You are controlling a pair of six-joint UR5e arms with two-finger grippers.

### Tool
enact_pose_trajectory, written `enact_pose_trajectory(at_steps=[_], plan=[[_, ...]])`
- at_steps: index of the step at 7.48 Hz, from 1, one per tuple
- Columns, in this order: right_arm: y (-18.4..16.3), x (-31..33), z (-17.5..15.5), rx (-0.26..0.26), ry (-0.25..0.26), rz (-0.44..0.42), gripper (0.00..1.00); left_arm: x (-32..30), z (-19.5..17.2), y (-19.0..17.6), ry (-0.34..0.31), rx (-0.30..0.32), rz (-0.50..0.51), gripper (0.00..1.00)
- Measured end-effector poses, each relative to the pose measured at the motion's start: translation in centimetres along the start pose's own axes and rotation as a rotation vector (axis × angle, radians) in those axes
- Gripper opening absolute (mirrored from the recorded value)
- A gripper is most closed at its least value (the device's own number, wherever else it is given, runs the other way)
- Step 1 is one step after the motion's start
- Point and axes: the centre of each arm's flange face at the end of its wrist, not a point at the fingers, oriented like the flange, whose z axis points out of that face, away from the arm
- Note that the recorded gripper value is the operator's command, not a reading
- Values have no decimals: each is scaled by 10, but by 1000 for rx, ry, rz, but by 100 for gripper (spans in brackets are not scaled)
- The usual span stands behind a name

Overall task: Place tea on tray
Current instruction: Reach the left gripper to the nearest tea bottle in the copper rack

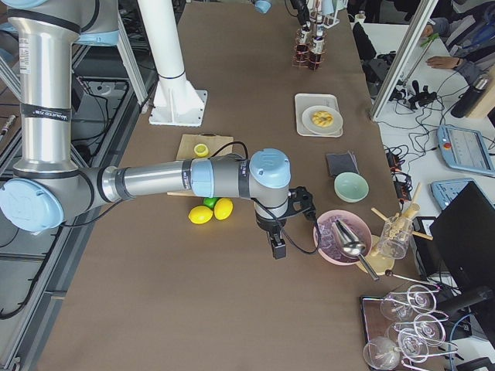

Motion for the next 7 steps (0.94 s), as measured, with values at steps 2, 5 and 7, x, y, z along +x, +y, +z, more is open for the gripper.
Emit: enact_pose_trajectory(at_steps=[2,5,7], plan=[[0,0,0,1,-2,-1,100,-20,-12,-3,19,-24,27,73],[0,0,0,1,-4,1,100,-32,-14,-1,14,-32,34,64],[1,1,2,-2,-7,4,100,-30,-13,-2,16,-31,31,55]])
